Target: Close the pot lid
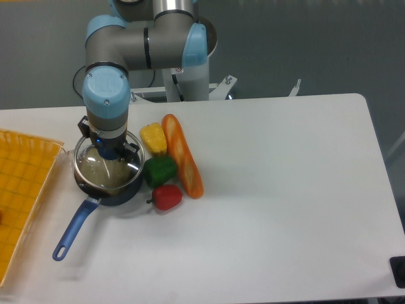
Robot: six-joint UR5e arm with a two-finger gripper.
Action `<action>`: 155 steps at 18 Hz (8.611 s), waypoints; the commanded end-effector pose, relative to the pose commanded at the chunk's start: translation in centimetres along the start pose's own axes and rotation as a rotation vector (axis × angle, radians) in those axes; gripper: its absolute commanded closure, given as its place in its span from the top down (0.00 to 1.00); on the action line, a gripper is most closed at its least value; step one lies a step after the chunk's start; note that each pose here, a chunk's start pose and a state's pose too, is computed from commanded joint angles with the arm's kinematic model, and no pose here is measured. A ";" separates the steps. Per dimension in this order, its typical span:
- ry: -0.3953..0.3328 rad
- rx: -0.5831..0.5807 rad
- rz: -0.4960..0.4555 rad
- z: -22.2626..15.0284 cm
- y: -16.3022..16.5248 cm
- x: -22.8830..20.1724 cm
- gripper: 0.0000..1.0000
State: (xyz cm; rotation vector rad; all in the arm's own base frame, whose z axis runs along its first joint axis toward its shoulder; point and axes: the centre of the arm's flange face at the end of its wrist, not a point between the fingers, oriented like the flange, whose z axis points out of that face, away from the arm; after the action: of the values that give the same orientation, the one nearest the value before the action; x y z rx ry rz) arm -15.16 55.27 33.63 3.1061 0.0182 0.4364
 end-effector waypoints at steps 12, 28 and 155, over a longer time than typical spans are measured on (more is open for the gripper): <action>0.015 -0.006 0.014 0.9 -0.5 1.2 0.25; 0.011 -0.009 0.004 2.5 -1.6 1.7 0.25; -0.227 0.009 0.194 -10.2 10.9 -19.6 1.00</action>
State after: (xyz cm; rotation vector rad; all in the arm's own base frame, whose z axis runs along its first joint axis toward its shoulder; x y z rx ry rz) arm -36.70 44.16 38.10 3.1573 -0.2846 0.0825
